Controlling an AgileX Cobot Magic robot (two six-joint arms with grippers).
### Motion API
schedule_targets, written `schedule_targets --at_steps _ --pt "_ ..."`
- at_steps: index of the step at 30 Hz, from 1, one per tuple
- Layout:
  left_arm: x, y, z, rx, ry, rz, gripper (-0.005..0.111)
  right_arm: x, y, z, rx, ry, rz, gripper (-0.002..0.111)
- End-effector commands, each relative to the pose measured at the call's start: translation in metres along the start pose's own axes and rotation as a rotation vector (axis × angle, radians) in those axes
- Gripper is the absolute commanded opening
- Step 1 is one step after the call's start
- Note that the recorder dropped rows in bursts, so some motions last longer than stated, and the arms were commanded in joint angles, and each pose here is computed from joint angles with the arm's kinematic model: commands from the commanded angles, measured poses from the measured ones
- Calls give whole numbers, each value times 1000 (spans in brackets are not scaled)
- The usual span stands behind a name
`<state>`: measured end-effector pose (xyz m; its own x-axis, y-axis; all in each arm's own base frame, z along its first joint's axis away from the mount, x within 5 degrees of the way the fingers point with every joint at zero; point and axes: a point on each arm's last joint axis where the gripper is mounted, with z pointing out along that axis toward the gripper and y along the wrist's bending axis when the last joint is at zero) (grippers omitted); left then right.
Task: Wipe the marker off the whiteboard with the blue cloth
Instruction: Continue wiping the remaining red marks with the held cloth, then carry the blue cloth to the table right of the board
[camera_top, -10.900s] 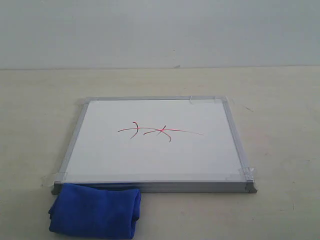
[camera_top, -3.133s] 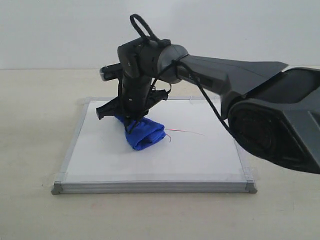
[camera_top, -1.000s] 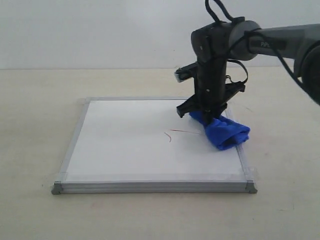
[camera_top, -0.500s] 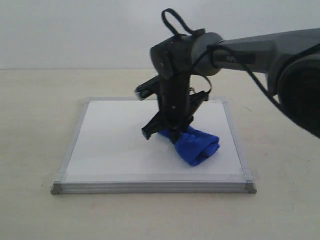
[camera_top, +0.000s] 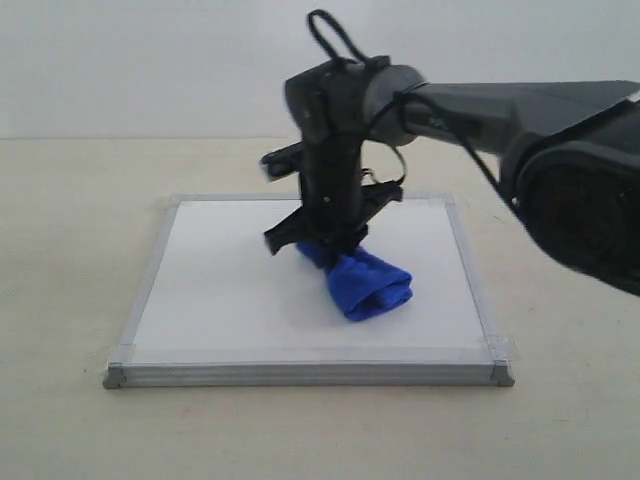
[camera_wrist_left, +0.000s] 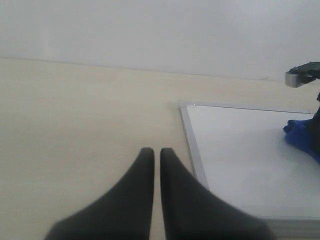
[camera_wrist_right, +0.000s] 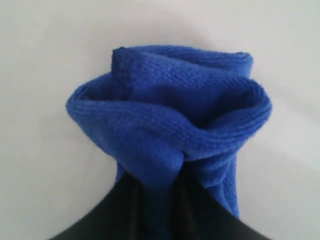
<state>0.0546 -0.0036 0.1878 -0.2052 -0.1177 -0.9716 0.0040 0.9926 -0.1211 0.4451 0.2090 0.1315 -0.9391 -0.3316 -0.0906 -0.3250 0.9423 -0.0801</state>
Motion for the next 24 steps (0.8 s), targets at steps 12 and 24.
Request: schedule_targets --at_steps 12,24 --pt "1 0 0 0 -3 -3 4 18 86 19 -182 25 -281 0" --pt "1 0 0 0 -3 -3 4 20 -56 -47 85 1 26 0"
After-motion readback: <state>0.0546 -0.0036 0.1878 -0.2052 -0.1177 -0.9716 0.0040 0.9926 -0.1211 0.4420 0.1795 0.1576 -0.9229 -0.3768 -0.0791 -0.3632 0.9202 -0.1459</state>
